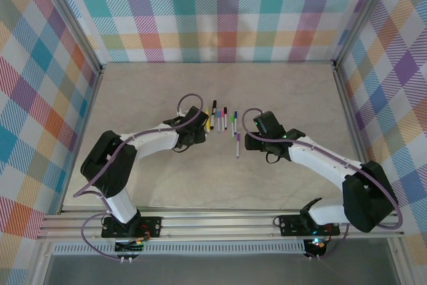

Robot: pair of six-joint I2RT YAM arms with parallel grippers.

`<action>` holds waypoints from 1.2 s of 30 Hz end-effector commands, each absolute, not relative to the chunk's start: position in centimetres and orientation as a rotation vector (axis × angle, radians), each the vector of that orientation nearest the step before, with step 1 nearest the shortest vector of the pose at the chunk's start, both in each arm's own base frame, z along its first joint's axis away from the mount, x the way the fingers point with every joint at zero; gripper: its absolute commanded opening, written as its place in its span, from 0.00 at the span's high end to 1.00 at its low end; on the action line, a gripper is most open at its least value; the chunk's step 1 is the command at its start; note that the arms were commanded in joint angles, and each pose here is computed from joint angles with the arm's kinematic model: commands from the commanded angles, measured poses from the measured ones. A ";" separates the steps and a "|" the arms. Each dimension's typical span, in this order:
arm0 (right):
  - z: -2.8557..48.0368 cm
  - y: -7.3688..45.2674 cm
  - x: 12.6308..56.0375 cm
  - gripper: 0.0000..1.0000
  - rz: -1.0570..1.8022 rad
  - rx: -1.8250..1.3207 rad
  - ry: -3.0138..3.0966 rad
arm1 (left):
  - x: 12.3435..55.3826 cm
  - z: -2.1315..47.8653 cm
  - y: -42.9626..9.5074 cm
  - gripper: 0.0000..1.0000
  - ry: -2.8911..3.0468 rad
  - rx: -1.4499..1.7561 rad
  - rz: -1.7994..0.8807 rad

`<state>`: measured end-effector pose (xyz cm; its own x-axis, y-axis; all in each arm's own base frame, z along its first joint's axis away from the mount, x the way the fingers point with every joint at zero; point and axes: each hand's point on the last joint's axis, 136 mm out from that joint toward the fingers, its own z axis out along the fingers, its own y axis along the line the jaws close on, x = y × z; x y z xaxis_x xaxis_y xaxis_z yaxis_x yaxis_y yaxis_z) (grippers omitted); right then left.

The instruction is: Open the pen caps

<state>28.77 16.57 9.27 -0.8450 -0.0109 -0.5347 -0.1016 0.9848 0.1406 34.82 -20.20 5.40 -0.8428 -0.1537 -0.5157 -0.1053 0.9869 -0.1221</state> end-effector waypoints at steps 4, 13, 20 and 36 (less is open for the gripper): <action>10.6 17.5 29.5 0.27 0.256 -0.080 2.544 | 35.7 4.9 -21.0 0.47 2.584 -0.177 -0.083; 10.8 17.5 29.6 0.27 0.253 -0.081 2.538 | 35.5 3.6 -21.3 0.57 2.625 -0.135 -0.061; 10.8 17.6 29.6 0.27 0.262 -0.078 2.539 | 34.9 2.7 -20.8 0.60 2.655 -0.115 -0.018; 10.6 18.0 29.7 0.26 0.285 -0.075 2.543 | 34.6 3.6 -18.7 0.60 2.660 -0.047 0.158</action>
<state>29.20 17.11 9.75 -0.8410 -0.0071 -0.5409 -0.1090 0.9816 0.1565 34.05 -18.23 2.61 -0.8955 -0.0384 -0.4434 -0.0806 0.9938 0.0768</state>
